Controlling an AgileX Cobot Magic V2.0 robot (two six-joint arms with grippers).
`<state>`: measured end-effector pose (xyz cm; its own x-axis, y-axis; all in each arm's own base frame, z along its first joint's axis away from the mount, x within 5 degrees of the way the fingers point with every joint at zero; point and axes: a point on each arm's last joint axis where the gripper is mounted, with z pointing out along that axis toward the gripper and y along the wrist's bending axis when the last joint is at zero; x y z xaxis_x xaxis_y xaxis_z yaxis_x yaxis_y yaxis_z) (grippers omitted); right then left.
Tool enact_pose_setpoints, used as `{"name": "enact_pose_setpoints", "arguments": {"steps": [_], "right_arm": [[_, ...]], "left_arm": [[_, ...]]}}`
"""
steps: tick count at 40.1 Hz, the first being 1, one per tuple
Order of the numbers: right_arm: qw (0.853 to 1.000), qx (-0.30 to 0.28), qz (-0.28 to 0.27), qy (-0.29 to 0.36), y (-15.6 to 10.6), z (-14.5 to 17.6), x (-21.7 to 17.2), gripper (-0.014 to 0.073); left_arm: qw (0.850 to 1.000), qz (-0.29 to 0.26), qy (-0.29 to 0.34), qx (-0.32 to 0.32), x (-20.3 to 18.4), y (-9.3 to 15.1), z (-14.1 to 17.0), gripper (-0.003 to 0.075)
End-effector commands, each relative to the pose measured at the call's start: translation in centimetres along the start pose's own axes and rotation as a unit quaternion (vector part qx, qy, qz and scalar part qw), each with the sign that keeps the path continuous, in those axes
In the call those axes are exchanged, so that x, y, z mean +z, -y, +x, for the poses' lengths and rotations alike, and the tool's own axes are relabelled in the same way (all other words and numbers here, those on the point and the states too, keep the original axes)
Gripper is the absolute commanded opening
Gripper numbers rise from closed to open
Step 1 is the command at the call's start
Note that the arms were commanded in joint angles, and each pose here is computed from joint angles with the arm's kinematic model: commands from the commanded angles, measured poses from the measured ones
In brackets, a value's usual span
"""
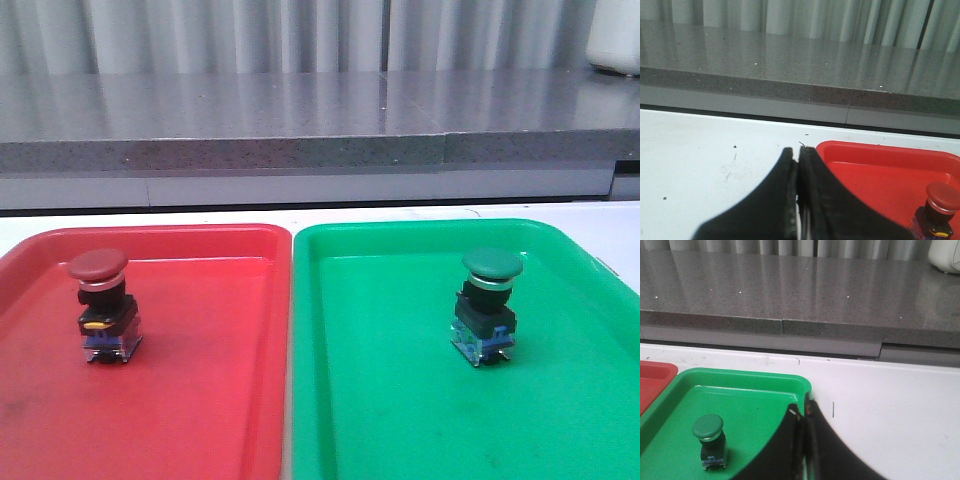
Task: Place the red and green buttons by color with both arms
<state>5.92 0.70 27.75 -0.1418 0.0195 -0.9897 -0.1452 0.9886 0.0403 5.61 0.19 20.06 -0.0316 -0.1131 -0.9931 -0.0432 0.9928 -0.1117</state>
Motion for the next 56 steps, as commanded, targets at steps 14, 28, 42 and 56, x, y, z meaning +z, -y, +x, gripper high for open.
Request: {"name": "enact_pose_setpoints", "arguments": {"steps": [14, 28, 42, 56], "right_arm": [[0.993, -0.034, 0.054, 0.097, 0.6, 5.8, 0.2, -0.0068], [0.998, -0.028, 0.06, 0.024, 0.8, 8.6, 0.7, -0.0068], [0.998, -0.028, 0.06, 0.023, 0.8, 8.6, 0.7, -0.0068], [0.998, -0.028, 0.06, 0.023, 0.8, 8.6, 0.7, -0.0068]], "left_arm": [[0.999, 0.002, 0.041, -0.01, 0.0, 0.0, -0.1, -0.002], [0.999, 0.002, 0.04, -0.01, 0.0, 0.0, -0.1, -0.002], [0.999, 0.002, 0.04, -0.01, 0.0, 0.0, -0.1, -0.002], [0.999, 0.002, 0.04, -0.01, 0.0, 0.0, -0.1, -0.002]]}}
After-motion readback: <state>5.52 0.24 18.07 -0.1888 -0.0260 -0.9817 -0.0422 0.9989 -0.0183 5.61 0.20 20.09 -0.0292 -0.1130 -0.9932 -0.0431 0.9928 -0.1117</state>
